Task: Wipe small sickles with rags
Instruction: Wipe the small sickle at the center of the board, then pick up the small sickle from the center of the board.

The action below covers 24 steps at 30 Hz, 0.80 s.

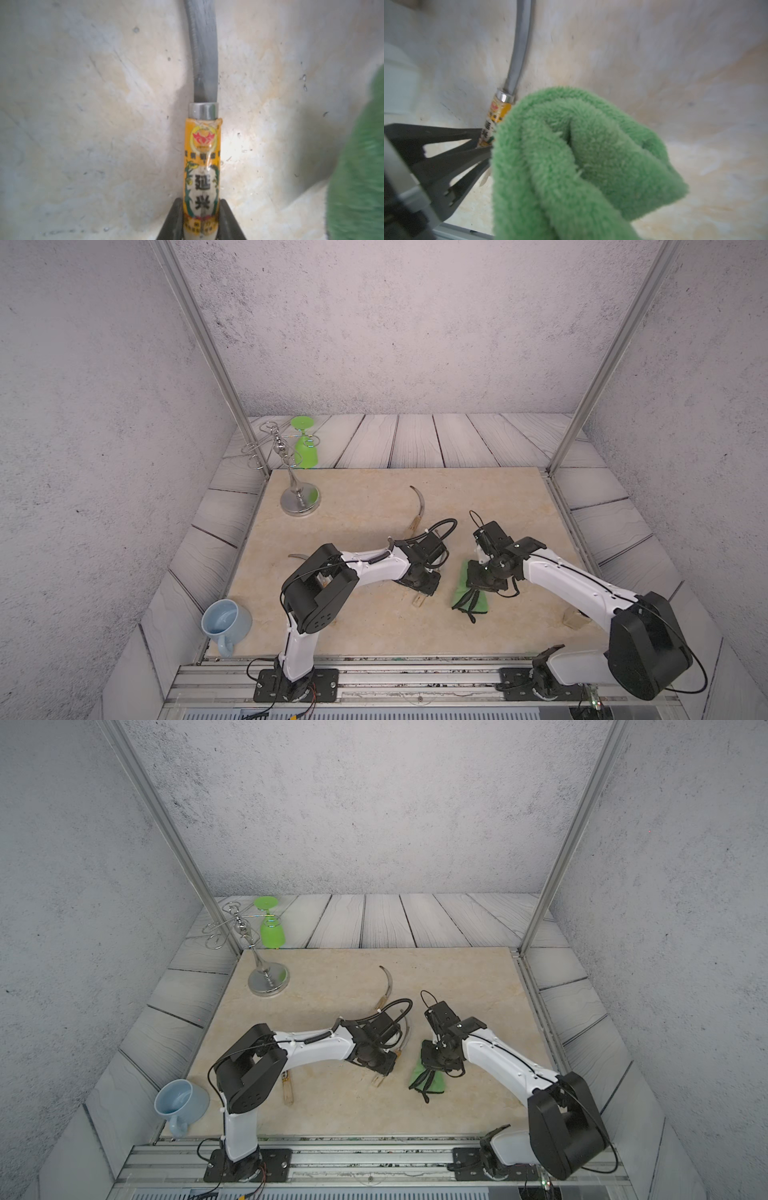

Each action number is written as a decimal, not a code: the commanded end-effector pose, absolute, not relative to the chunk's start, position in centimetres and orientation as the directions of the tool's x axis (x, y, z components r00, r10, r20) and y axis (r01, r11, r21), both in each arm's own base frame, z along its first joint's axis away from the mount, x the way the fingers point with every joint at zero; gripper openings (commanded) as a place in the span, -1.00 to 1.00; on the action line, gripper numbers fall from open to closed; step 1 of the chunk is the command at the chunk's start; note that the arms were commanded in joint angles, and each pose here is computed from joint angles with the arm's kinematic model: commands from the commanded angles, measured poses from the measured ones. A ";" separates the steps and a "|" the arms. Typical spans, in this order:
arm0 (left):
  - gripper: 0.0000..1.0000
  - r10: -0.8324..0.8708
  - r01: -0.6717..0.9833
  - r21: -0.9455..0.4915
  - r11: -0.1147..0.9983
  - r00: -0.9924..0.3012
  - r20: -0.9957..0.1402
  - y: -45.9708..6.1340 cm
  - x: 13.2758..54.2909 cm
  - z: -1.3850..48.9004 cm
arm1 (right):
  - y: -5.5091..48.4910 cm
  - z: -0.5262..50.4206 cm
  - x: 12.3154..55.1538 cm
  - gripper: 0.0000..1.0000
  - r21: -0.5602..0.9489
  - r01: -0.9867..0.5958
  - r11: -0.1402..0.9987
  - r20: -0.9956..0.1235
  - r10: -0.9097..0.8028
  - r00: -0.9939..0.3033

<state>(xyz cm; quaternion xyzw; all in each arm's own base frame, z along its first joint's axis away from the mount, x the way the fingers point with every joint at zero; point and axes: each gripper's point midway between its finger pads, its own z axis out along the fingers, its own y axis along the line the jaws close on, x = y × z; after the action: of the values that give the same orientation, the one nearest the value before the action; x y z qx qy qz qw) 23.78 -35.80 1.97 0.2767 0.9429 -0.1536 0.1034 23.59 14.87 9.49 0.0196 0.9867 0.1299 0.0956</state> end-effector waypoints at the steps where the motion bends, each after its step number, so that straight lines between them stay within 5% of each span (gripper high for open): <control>1: -0.95 0.506 0.563 -0.199 0.802 -0.818 -0.275 -35.8 24.1 1.7 | 12.2 12.2 23.6 -0.41 0.173 0.008 0.985 -0.240 0.050 -0.970; 8: -0.43 0.519 0.562 -0.178 0.808 -0.821 -0.236 -35.8 24.2 1.0 | 11.1 12.7 24.7 -0.41 0.202 0.008 0.979 -0.257 0.061 -0.964; 17: -0.17 0.539 0.567 -0.128 0.814 -0.819 -0.198 -36.1 25.1 0.1 | 10.1 12.8 24.5 -0.41 0.248 0.008 0.969 -0.273 0.078 -0.959; 24: -0.17 0.552 0.573 -0.093 0.815 -0.814 -0.182 -36.6 26.1 -0.2 | 9.5 12.9 24.2 -0.40 0.280 0.011 0.960 -0.279 0.092 -0.956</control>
<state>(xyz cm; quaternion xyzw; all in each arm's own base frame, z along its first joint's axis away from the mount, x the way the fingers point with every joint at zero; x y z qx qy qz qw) 26.51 -38.02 1.91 0.2876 0.9454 -0.1144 0.1026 24.59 9.39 12.17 0.0389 0.9822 0.1238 0.1361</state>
